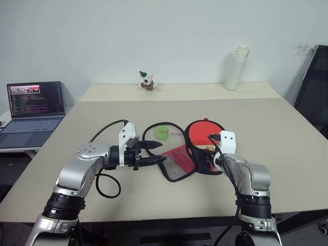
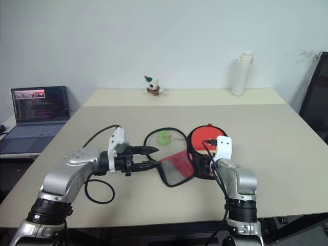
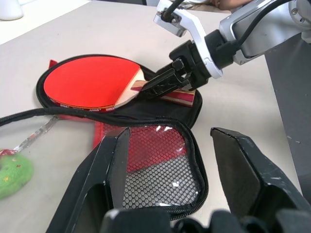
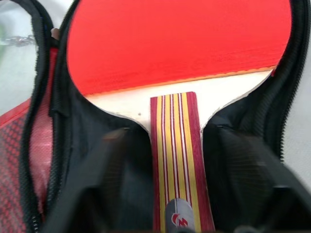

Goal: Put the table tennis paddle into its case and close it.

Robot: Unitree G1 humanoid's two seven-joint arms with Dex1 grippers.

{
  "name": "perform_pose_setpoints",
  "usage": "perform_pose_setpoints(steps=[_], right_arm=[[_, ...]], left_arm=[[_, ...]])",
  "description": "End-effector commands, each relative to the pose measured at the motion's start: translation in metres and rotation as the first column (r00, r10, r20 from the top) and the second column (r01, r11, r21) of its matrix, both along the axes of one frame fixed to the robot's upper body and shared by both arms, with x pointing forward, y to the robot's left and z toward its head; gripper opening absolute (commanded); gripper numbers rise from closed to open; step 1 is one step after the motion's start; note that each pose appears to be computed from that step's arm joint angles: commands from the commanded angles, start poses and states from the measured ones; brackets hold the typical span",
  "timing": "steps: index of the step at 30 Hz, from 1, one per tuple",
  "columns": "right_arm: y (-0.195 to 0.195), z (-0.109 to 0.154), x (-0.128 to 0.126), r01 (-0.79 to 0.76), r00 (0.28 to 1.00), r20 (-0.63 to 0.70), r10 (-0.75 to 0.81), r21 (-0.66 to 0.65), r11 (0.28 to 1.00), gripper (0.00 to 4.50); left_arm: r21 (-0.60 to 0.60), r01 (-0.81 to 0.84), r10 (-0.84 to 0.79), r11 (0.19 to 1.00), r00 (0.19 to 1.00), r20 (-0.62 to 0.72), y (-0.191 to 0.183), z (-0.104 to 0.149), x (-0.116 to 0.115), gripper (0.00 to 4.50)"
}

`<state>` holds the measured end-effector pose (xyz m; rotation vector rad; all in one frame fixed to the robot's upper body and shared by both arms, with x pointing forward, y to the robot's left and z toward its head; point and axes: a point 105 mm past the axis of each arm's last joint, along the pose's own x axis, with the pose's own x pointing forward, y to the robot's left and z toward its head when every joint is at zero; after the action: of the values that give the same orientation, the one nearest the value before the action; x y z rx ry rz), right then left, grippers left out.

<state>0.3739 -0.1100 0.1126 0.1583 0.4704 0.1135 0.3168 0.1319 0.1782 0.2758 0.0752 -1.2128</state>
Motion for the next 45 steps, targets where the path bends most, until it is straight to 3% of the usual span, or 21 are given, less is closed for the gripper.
perform_pose_setpoints(steps=[1,3,8,10,12,17,34,41,45], right_arm=[[0.022,0.045,-0.011,-0.188,0.965,0.183,0.189,-0.022,0.982,4.05],[0.029,0.066,-0.028,-0.344,0.904,0.248,0.349,-0.063,0.937,4.05],[0.016,0.092,-0.059,-0.521,0.779,0.292,0.555,-0.193,0.832,4.05],[0.013,0.105,-0.078,-0.616,0.685,0.304,0.662,-0.242,0.749,4.11],[0.009,0.113,-0.087,-0.653,0.635,0.308,0.708,-0.274,0.706,4.11],[0.002,0.118,-0.093,-0.676,0.606,0.294,0.739,-0.3,0.673,4.11],[-0.005,0.111,-0.097,-0.683,0.594,0.266,0.759,-0.332,0.651,4.11],[-0.012,0.109,-0.099,-0.684,0.6,0.254,0.758,-0.328,0.651,4.11],[-0.016,0.108,-0.101,-0.684,0.604,0.242,0.759,-0.331,0.65,4.11]], left_arm=[[0.007,-0.03,0.029,1.0,0.998,0.054,0.007,0.011,0.0,2.88],[0.017,-0.07,0.069,0.997,0.996,0.05,0.015,0.008,0.004,2.88],[0.061,-0.176,0.173,0.983,0.984,0.041,0.037,-0.003,0.017,2.88],[0.103,-0.254,0.252,0.962,0.967,0.032,0.05,-0.016,0.028,2.49],[0.129,-0.3,0.298,0.945,0.954,0.033,0.057,-0.026,0.035,1.96],[0.168,-0.372,0.372,0.913,0.928,0.033,0.067,-0.046,0.049,0.02],[0.122,-0.368,0.378,0.922,0.923,-0.072,0.045,-0.08,0.078,0.02],[0.097,-0.318,0.325,0.943,0.943,-0.073,0.019,-0.078,0.088,0.02],[0.071,-0.253,0.256,0.965,0.966,-0.036,-0.003,-0.064,0.092,0.02]])
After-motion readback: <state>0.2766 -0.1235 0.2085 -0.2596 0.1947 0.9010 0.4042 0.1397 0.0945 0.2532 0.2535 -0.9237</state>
